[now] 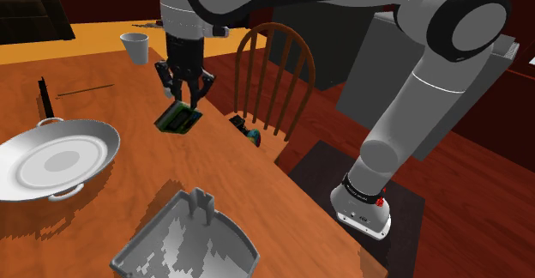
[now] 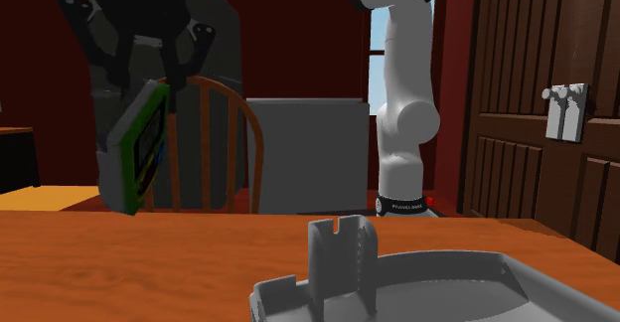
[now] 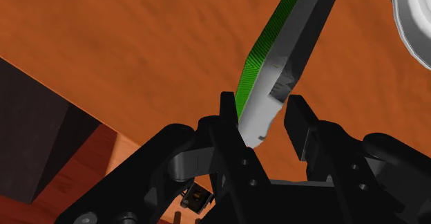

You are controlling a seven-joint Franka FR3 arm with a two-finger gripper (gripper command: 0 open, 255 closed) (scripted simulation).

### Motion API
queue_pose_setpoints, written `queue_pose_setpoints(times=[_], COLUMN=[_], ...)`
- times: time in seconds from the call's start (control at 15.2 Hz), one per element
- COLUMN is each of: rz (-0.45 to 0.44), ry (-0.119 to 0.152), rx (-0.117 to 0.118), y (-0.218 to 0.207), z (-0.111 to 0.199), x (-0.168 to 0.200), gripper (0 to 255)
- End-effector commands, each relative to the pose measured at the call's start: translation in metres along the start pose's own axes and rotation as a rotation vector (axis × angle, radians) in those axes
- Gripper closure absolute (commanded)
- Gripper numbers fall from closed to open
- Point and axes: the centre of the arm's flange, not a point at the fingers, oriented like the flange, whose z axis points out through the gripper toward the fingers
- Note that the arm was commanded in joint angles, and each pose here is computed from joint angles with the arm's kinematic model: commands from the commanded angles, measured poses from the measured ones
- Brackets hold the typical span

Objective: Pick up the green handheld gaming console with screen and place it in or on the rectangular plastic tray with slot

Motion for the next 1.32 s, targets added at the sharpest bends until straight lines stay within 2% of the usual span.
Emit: queue_pose_setpoints(times=[0.0,0.86,1.25], rz=[0.0,0.0,0.0], ry=[0.0,0.0,0.0], rx=[0.0,0.0,0.0], y=[-0.001,-0.005,0.038], z=[-0.012,-0.076,-0.085], x=[0.0,-0.005,-0.072], gripper=[255,255,255])
